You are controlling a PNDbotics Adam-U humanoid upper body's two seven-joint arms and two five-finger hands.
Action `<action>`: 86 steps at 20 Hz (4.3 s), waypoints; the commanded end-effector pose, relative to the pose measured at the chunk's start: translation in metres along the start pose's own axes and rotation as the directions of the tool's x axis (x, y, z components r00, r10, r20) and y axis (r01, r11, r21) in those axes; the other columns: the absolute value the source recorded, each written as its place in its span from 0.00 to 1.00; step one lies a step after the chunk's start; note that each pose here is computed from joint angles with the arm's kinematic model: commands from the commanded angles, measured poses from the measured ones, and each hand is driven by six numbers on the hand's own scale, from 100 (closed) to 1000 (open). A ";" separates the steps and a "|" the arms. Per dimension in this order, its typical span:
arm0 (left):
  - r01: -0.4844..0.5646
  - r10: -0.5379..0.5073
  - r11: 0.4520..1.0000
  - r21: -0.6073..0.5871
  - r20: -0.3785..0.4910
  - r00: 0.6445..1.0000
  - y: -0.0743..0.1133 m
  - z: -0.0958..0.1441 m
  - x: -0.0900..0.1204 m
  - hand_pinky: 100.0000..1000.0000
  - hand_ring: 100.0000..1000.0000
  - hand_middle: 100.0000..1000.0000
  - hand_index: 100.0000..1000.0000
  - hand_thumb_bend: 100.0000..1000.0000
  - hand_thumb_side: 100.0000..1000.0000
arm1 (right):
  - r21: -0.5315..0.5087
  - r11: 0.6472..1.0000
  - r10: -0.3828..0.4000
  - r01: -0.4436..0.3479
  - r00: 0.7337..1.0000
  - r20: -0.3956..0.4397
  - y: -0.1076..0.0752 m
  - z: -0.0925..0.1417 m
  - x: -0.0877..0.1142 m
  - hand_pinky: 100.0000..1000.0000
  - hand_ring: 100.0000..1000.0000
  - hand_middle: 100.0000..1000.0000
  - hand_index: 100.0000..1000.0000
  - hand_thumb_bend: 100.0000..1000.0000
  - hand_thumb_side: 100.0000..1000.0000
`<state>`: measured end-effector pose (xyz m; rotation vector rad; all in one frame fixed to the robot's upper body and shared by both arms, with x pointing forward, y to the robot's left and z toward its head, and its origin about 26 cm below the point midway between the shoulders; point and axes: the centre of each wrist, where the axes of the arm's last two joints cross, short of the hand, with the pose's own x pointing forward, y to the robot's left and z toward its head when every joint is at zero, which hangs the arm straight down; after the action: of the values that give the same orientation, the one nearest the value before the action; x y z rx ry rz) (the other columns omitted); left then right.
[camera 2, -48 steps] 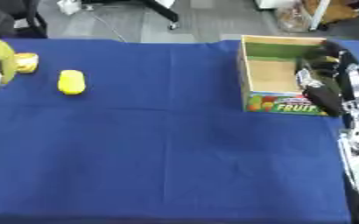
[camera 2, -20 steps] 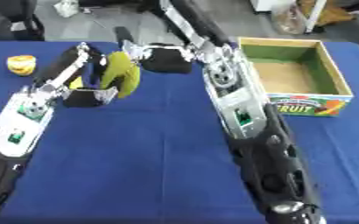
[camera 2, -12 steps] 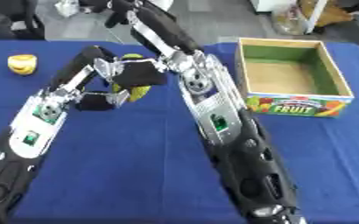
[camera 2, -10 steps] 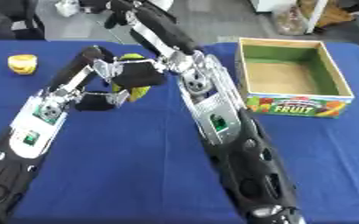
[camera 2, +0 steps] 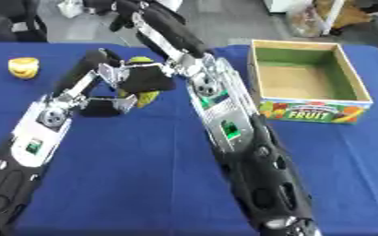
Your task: Pick up the objects with one hand, pass them to the other hand, and then place them into the box on the other side of the table.
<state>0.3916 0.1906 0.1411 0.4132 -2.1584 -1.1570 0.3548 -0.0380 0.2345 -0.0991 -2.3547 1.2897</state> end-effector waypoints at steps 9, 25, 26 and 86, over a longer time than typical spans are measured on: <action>-0.004 0.014 0.990 0.141 -0.067 0.998 0.033 0.017 -0.006 0.46 0.15 0.12 0.26 0.00 0.09 | -0.205 0.977 0.033 -0.056 0.993 -0.112 -0.037 0.027 -0.009 0.78 0.72 0.80 0.91 0.11 0.33; -0.095 0.090 0.921 0.378 0.030 0.996 0.093 0.020 0.028 0.46 0.17 0.13 0.27 0.00 0.09 | -0.432 0.898 -0.296 0.077 0.834 -0.466 0.000 0.090 -0.086 0.74 0.67 0.76 0.89 0.00 0.11; -0.106 0.094 0.926 0.363 0.051 0.994 0.092 0.016 0.032 0.46 0.17 0.13 0.27 0.00 0.08 | -0.408 0.908 -0.301 0.096 0.827 -0.474 0.007 0.088 -0.089 0.74 0.67 0.76 0.89 0.00 0.11; -0.438 0.383 0.820 0.368 0.215 0.898 0.031 -0.006 0.001 0.48 0.20 0.15 0.29 0.00 0.14 | 0.319 0.841 0.398 -0.436 0.900 0.181 -0.076 -0.040 0.005 0.87 0.81 0.85 0.97 0.10 0.34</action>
<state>0.3961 0.2025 0.1575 0.0337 -2.4061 -0.5303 0.3840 -0.0506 0.3036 -0.4419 -2.1846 1.9389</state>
